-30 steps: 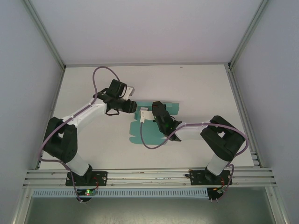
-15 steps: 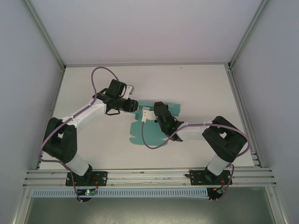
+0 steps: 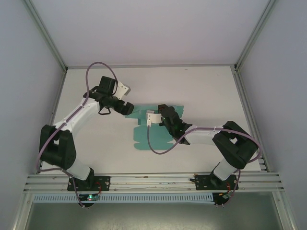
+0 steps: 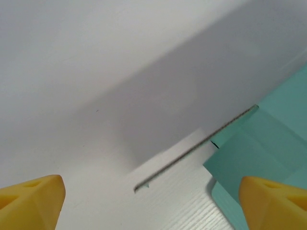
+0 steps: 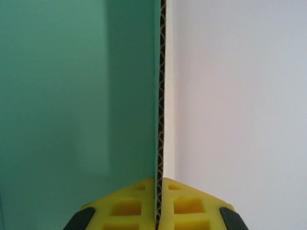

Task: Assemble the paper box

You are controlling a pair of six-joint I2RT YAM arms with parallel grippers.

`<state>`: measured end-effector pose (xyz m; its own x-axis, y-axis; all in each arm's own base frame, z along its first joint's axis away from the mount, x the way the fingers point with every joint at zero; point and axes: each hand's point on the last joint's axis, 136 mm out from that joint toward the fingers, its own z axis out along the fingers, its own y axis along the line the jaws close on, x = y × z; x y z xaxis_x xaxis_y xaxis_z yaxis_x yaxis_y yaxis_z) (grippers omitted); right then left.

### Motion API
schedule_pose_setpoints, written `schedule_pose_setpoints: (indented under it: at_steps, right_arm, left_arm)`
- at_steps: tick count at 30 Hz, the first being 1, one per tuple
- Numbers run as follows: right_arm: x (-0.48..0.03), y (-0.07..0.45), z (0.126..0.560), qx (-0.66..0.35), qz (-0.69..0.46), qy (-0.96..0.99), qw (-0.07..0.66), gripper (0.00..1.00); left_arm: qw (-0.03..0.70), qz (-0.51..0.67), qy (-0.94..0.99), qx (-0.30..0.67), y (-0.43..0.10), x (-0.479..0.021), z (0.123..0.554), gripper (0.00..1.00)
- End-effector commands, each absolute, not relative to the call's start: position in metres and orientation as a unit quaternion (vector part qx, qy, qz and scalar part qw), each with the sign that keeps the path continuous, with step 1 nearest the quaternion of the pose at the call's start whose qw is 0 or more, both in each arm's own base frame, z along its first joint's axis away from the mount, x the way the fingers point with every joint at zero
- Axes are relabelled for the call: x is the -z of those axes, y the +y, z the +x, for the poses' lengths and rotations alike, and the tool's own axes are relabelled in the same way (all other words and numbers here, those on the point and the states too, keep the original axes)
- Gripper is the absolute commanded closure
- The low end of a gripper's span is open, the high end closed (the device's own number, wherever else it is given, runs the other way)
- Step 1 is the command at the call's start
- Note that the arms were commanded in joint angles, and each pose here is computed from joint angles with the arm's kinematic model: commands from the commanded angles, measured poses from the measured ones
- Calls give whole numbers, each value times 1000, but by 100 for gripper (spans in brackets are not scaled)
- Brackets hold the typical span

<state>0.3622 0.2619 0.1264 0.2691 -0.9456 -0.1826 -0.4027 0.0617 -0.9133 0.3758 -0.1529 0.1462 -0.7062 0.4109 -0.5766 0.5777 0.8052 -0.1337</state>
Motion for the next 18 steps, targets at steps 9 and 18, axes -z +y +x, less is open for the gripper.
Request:
schedule_pose_setpoints:
  at_steps: [9, 18]
  right_arm:
    - [-140, 263, 368, 277, -618, 538, 502, 100]
    - [-147, 258, 384, 321, -582, 557, 497, 100]
  left_arm:
    - [179, 348, 869, 304, -197, -127, 355, 36]
    - [162, 260, 935, 177, -174, -104, 373, 86]
